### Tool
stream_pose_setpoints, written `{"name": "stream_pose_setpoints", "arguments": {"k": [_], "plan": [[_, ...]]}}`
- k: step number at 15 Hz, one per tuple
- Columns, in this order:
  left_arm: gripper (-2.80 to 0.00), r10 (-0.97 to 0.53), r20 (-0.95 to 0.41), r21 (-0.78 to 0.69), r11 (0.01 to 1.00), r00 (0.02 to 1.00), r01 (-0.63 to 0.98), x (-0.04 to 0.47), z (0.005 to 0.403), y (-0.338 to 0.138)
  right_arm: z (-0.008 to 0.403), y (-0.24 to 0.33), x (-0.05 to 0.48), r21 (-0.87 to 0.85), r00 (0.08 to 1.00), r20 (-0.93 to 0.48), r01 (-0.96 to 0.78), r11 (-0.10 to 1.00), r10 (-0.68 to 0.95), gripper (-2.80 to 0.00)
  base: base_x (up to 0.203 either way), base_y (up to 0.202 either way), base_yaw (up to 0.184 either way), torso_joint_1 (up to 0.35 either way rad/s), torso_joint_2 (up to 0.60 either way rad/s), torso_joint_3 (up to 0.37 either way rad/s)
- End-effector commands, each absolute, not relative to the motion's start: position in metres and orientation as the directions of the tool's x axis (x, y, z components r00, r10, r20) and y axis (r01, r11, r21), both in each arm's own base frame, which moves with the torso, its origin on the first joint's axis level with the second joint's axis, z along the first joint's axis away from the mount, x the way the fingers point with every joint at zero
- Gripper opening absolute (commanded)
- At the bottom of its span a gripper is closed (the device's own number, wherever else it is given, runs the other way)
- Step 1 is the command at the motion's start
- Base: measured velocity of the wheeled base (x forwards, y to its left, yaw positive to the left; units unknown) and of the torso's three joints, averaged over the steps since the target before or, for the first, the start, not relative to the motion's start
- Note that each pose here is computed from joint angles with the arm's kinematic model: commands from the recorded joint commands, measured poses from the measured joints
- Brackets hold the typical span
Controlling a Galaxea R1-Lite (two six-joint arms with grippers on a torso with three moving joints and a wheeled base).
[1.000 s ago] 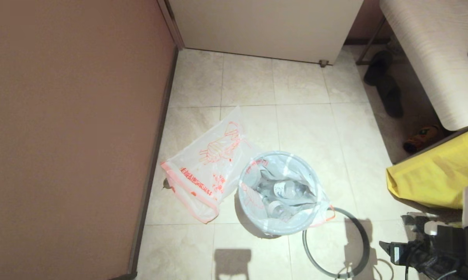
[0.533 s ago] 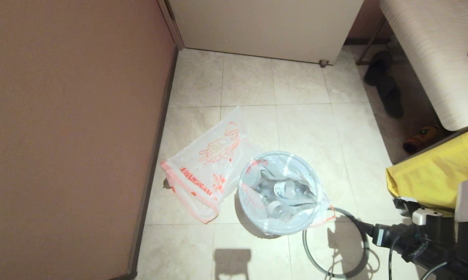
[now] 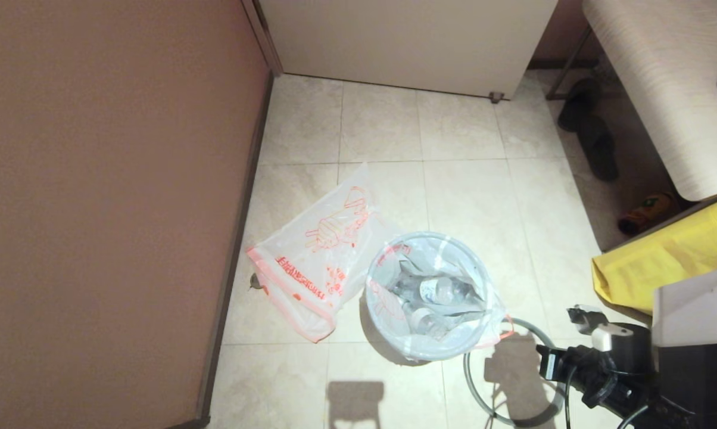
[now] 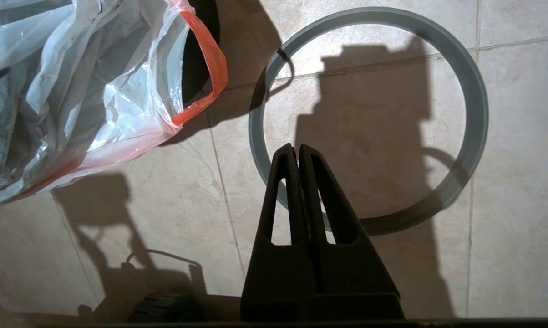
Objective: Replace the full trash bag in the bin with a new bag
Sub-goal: Place the trash bag on the floor
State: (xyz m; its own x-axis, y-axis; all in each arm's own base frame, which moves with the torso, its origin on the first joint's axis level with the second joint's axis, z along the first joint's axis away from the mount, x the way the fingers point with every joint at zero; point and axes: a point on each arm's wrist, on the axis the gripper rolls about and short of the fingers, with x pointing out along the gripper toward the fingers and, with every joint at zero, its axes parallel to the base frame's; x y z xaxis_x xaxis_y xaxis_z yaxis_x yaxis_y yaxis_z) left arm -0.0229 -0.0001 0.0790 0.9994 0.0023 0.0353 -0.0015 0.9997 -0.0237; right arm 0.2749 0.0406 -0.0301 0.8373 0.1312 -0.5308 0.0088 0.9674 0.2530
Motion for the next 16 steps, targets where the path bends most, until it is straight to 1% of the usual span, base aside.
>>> {"name": "stream_pose_setpoints", "arguments": {"k": [1,3,4,5,11,16], "plan": [[-2.80,0.004,0.035,-0.023,1.000,0.999,-0.003,-0.023,0.079,0.000,-0.027,0.045,0.279,0.272,0.862,-0.484,-0.014,0.962,0.149,-2.80,0.000,0.000,0.000,0.000,0.00,0.000],[-2.80,0.003,0.035,-0.025,1.000,0.999,-0.002,-0.023,0.079,0.000,-0.026,0.053,0.279,0.272,0.860,-0.480,-0.042,0.961,0.173,-2.80,0.000,0.000,0.000,0.000,0.00,0.000],[-2.80,0.003,0.035,-0.023,1.000,0.999,-0.002,-0.023,0.079,0.000,-0.027,0.059,0.278,0.269,0.855,-0.482,-0.061,0.961,0.189,-0.79,0.000,0.000,0.000,0.000,0.00,0.000],[-2.80,0.004,0.035,-0.024,1.000,0.999,-0.003,-0.023,0.079,0.000,-0.026,0.064,0.277,0.262,0.856,-0.480,-0.069,0.963,0.192,0.00,0.000,0.000,0.000,0.000,0.00,0.000],[-2.80,0.003,0.035,-0.023,1.000,0.999,-0.003,-0.023,0.079,0.000,-0.028,0.075,0.286,0.248,0.871,-0.452,-0.083,0.965,0.191,0.00,0.000,0.000,0.000,0.000,0.00,0.000],[-2.80,0.003,0.035,-0.023,1.000,0.999,-0.002,-0.023,0.079,0.000,-0.041,0.079,0.317,0.146,0.915,-0.392,-0.039,0.988,0.094,0.00,0.000,0.000,0.000,0.000,0.00,0.000]]}}
